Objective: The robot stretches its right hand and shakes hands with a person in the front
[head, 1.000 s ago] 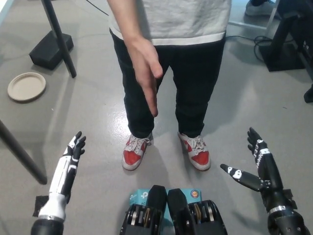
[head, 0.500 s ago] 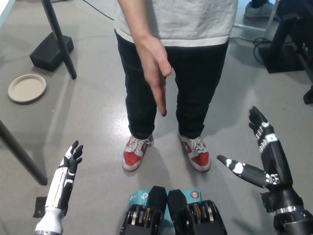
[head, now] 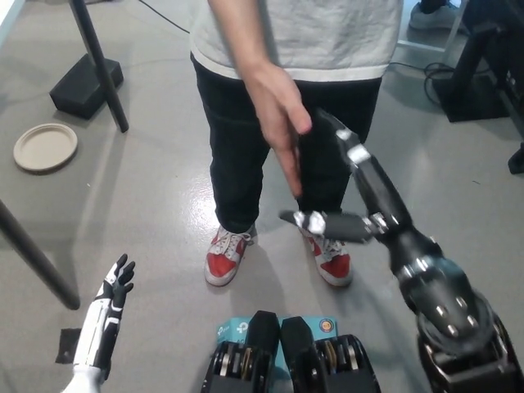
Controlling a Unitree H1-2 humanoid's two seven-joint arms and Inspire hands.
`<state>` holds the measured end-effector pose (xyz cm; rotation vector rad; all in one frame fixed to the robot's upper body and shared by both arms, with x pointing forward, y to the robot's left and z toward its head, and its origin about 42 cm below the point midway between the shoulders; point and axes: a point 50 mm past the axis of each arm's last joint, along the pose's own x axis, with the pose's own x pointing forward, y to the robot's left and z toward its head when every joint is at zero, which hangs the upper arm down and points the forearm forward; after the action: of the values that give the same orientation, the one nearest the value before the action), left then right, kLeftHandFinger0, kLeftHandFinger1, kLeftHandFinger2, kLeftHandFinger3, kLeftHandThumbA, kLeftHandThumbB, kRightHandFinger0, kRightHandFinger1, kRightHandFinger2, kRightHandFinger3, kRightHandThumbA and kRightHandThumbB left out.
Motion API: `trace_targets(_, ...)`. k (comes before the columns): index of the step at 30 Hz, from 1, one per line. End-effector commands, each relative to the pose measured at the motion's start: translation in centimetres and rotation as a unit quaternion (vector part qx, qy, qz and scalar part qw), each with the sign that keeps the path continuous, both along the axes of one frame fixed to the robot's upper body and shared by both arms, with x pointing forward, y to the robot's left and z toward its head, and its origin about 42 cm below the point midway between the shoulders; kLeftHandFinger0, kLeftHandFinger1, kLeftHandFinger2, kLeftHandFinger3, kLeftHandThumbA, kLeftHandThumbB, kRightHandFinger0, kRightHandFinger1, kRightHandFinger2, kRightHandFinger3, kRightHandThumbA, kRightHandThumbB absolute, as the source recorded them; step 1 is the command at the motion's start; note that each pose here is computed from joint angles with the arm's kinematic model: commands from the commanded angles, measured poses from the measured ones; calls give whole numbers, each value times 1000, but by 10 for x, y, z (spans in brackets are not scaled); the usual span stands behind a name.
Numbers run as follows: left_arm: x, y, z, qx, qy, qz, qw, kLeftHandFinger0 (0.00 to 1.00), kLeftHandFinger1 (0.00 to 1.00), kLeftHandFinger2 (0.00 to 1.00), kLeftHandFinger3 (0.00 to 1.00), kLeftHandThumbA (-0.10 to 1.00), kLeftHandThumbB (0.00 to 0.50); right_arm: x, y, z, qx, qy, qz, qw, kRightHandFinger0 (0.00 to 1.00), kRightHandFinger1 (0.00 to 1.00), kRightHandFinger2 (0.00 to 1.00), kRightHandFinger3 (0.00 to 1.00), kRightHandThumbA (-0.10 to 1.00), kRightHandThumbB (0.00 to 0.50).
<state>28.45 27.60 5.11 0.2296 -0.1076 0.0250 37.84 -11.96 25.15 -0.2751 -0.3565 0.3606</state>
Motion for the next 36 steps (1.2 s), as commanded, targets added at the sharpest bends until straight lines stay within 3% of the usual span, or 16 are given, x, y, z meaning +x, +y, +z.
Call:
trace_targets(1, -6, 3, 0, 5, -23, 14, 1000, 1000, 1000, 1000, 1000, 1000, 58, 25, 20, 6, -28, 39, 4, 999, 1000, 1000, 1000, 1000, 1000, 322)
trace_targets(3, -8, 3, 0, 9, -18, 11, 1000, 1000, 1000, 1000, 1000, 1000, 88, 37, 26, 5, -31, 51, -4, 998, 1000, 1000, 1000, 1000, 1000, 331)
trace_targets(7, -10, 3, -1, 15, -19, 13, 1000, 1000, 1000, 1000, 1000, 1000, 102, 58, 36, 6, -29, 66, -12, 997, 1000, 1000, 1000, 1000, 1000, 342)
trace_targets(11, -10, 2, -1, 21, -20, 14, 999, 1000, 1000, 1000, 1000, 1000, 100, 64, 38, 8, -24, 69, -8, 997, 1000, 1000, 1000, 1000, 1000, 340)
trace_targets(13, -10, 4, -1, 21, -21, 12, 999, 1000, 1000, 1000, 1000, 1000, 94, 84, 50, 13, -10, 83, -2, 997, 1000, 1000, 1000, 1000, 1000, 316)
trace_targets(18, -14, 3, -2, 23, -9, 7, 1000, 1000, 1000, 1000, 1000, 1000, 110, 107, 58, 14, -11, 115, -13, 993, 1000, 1000, 1000, 1000, 1000, 332)
trace_targets(23, -16, 3, -4, 30, -13, 5, 999, 1000, 1000, 1000, 1000, 1000, 98, 114, 62, 21, -9, 109, -19, 994, 1000, 1000, 1000, 1000, 1000, 321)
trace_targets(30, -10, 2, -1, 30, -15, 4, 999, 1000, 1000, 1000, 1000, 1000, 128, 119, 71, 48, -22, 77, -22, 997, 1000, 1000, 1000, 1000, 1000, 309)
trace_targets(32, -7, 0, 3, 26, -13, 3, 1000, 1000, 1000, 1000, 1000, 1000, 120, 120, 76, 60, -14, 68, -26, 997, 1000, 1000, 1000, 1000, 915, 292)
trace_targets(35, -6, -1, 4, 26, -14, 2, 1000, 1000, 1000, 1000, 1000, 1000, 121, 121, 76, 62, -13, 67, -27, 997, 1000, 1000, 1000, 1000, 906, 293)
trace_targets(36, -6, -1, 4, 32, -14, 1, 999, 1000, 1000, 1000, 1000, 1000, 115, 121, 78, 65, -8, 63, -41, 997, 1000, 1000, 1000, 1000, 791, 327)
